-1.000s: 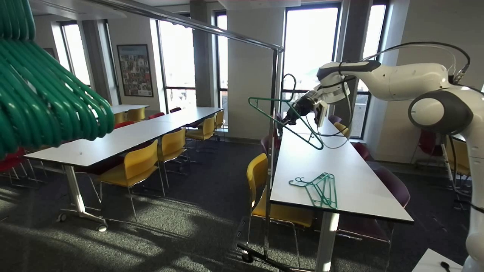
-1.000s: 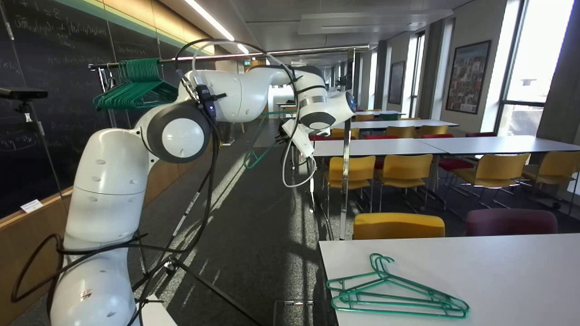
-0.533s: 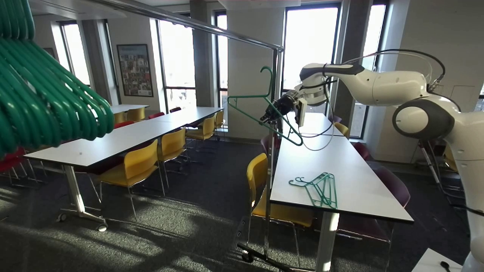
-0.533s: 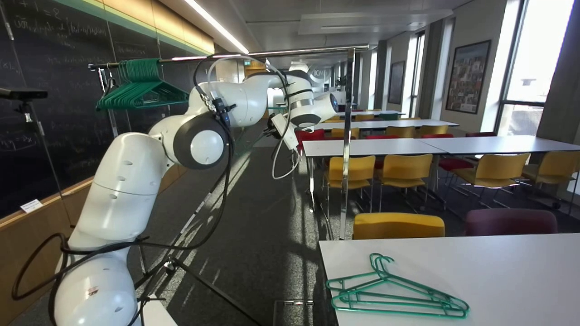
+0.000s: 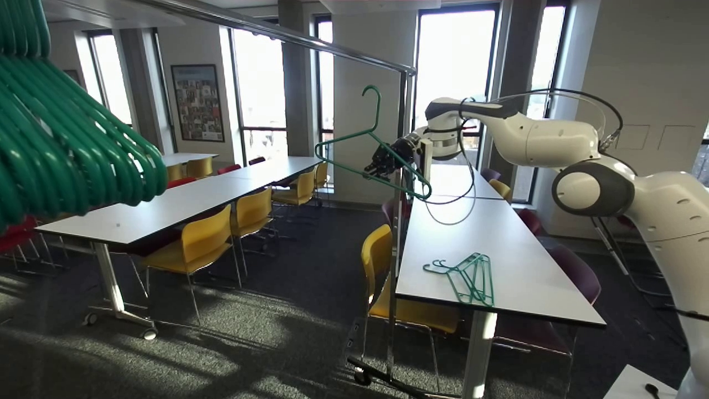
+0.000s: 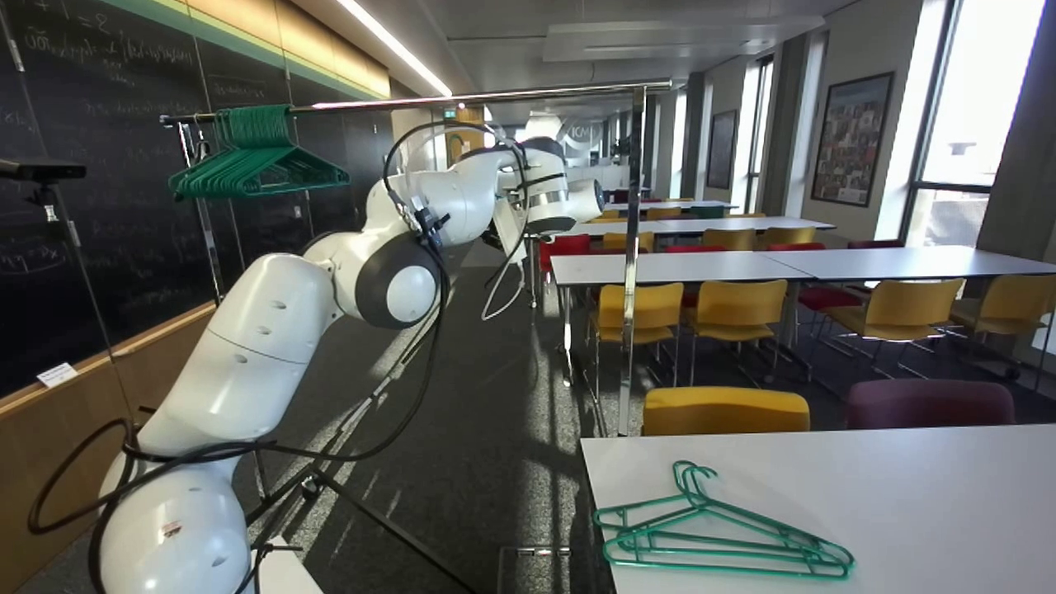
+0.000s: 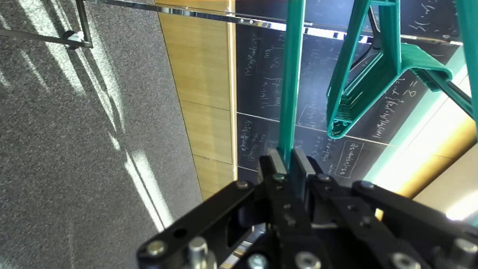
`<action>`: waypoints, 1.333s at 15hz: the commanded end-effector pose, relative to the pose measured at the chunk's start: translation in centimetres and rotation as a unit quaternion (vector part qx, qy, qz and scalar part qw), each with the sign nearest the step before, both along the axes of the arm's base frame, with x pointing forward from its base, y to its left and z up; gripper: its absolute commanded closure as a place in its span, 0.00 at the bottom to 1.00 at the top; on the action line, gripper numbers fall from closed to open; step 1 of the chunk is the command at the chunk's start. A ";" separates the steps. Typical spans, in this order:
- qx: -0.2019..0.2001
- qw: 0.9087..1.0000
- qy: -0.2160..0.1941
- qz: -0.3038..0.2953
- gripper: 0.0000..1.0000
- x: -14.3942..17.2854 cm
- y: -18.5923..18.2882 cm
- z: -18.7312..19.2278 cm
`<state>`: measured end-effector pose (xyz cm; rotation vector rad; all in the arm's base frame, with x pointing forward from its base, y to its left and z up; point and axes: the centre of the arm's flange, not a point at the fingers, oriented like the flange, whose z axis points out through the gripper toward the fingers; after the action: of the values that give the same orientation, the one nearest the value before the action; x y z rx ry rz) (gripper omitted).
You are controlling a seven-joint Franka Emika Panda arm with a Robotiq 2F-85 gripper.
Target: Put one hanger from the table on the rail.
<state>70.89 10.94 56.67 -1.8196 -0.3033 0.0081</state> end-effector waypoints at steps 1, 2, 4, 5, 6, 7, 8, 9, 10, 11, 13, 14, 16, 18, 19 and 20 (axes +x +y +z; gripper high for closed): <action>0.019 1.000 0.010 0.005 0.97 2.9 0.3 4.1; 0.019 1.000 0.008 0.004 0.97 3.1 0.4 4.8; 0.019 1.000 0.000 0.003 0.97 3.3 0.6 6.3; 0.021 1.000 -0.003 0.003 0.97 3.4 0.7 6.9; 0.025 1.000 -0.004 0.002 0.97 3.5 0.9 7.7; 0.029 1.000 -0.004 0.002 0.97 3.6 1.0 8.2; 0.034 0.999 -0.005 0.001 0.97 3.6 1.1 9.0; 0.040 0.999 -0.006 0.001 0.97 3.6 1.3 9.5; 0.048 0.999 -0.006 0.001 0.97 3.6 1.4 10.1; 0.055 0.998 -0.006 0.001 0.97 3.6 1.6 10.6; 0.070 0.998 -0.004 0.005 0.97 3.5 2.1 11.5; 0.076 0.997 -0.003 0.006 0.97 3.5 2.4 11.9; 0.083 0.996 0.003 0.011 0.97 3.5 2.9 12.3; 0.072 0.997 0.012 0.019 0.97 3.4 3.5 12.6; 0.069 0.997 0.012 0.019 0.97 3.3 3.7 12.8; 0.064 0.998 0.013 0.020 0.97 3.3 3.9 13.1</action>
<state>70.32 14.03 66.34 -1.6848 -0.3096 0.0117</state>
